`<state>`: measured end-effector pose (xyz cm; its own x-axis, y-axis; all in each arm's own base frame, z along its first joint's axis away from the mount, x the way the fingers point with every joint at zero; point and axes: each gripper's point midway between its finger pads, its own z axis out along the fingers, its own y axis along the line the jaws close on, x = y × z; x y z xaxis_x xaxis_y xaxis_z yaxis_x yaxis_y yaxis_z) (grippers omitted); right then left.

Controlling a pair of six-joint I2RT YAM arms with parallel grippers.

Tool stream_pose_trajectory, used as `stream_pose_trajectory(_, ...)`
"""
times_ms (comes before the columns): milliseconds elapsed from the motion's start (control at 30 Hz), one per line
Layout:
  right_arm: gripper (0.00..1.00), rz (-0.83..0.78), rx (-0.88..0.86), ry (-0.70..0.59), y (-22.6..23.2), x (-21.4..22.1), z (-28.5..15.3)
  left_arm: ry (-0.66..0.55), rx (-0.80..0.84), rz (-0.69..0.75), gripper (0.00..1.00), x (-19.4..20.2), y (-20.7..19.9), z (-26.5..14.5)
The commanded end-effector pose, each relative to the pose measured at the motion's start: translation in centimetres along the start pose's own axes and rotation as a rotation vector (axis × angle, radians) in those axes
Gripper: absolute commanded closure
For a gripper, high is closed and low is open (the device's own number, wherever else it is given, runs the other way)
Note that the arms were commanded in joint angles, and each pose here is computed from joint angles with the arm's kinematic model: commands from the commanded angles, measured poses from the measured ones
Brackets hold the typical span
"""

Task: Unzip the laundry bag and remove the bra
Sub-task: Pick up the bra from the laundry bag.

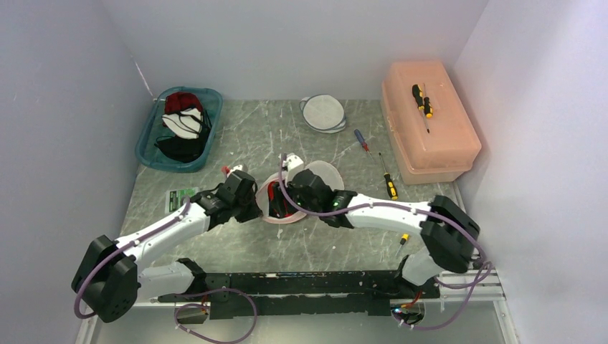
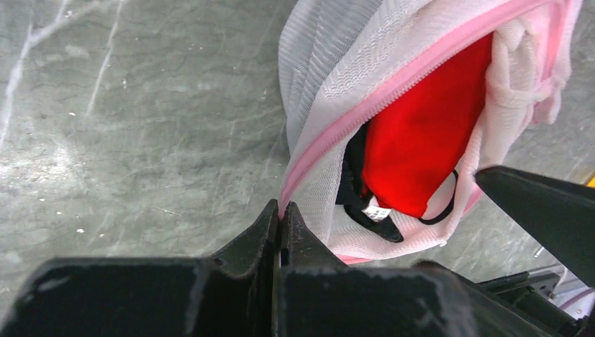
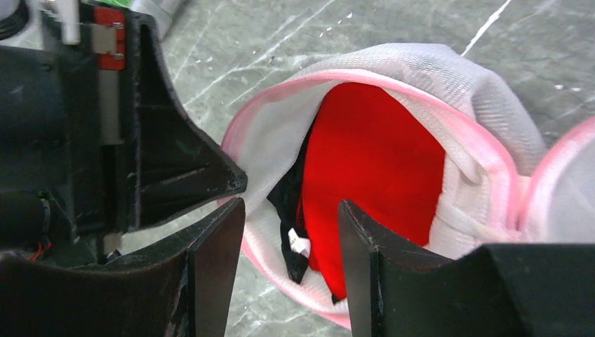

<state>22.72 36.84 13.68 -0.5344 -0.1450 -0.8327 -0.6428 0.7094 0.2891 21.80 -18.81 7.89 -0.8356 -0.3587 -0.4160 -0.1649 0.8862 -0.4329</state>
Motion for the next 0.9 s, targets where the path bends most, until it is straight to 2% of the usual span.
stream_pose_trajectory(0, 0.45, -0.013, -0.014, 0.026, 0.3, -0.2, 2.4, -0.027, -0.044, 0.022, 0.97, 0.0, 1.4, -0.1)
stream_pose_trajectory(133, 0.43, 0.003, 0.038, 0.060, -1.6, 1.3, 3.0, -0.024, -0.076, 0.029, 0.97, 0.5, 2.5, 0.4)
stream_pose_trajectory(433, 0.33, 0.029, 0.060, 0.101, -3.6, 3.3, 2.9, -0.015, -0.154, 0.048, 0.97, 1.2, 4.6, 2.4)
stream_pose_trajectory(633, 0.32, 0.001, -0.023, 0.031, -1.9, 1.3, 2.1, -0.037, -0.100, 0.031, 0.97, 1.3, 4.0, 2.8)
stream_pose_trajectory(867, 0.32, -0.046, -0.052, 0.057, -0.6, 1.7, 3.0, -0.054, -0.074, 0.034, 0.97, 0.9, 3.7, 3.1)
